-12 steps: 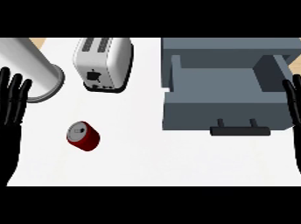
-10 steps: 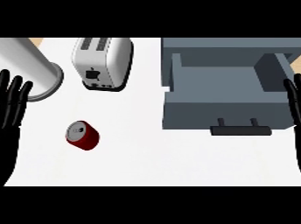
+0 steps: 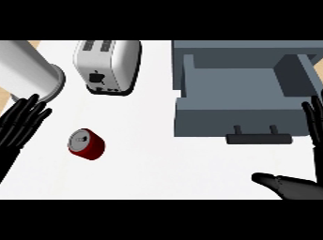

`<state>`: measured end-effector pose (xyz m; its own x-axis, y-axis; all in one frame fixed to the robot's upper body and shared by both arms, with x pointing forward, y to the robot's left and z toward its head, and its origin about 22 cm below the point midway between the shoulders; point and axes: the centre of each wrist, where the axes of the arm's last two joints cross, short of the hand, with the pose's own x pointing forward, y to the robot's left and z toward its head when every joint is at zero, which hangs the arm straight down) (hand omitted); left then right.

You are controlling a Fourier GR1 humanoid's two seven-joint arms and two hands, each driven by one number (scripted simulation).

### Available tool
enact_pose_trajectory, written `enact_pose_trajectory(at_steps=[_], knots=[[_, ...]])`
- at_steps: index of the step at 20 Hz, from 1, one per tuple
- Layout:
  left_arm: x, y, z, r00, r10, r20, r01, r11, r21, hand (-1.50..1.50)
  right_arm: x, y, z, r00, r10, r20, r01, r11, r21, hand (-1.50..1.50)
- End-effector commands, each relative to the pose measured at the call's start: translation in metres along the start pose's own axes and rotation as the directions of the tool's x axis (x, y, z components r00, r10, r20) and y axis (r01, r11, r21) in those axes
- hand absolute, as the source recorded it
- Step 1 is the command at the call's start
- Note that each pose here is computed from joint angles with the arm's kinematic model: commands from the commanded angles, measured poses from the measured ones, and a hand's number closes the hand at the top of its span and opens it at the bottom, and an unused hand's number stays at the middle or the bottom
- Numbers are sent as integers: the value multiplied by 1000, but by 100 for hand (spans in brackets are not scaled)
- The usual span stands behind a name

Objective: Pick up the can, place it into the drawer and close the drawer

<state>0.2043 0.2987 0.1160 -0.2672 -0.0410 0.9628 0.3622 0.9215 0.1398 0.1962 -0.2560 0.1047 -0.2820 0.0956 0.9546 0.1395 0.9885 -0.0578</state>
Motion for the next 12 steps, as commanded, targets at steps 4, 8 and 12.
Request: enact_pose_trajectory(at_steps=[4, 8, 12], knots=[[14, 46, 17, 996, 24, -85, -29, 998, -58, -150, -5, -40, 11, 997, 3, -81, -9, 997, -73, -150], [48, 48, 30, 995, -1, -97, -7, 997, -80, -150, 17, -51, 23, 996, 15, -87, -20, 998, -60, -150], [35, 53, 49, 994, 19, -103, -25, 998, -57, -150, 9, -71, 40, 996, 9, -90, -16, 997, -78, -150]])
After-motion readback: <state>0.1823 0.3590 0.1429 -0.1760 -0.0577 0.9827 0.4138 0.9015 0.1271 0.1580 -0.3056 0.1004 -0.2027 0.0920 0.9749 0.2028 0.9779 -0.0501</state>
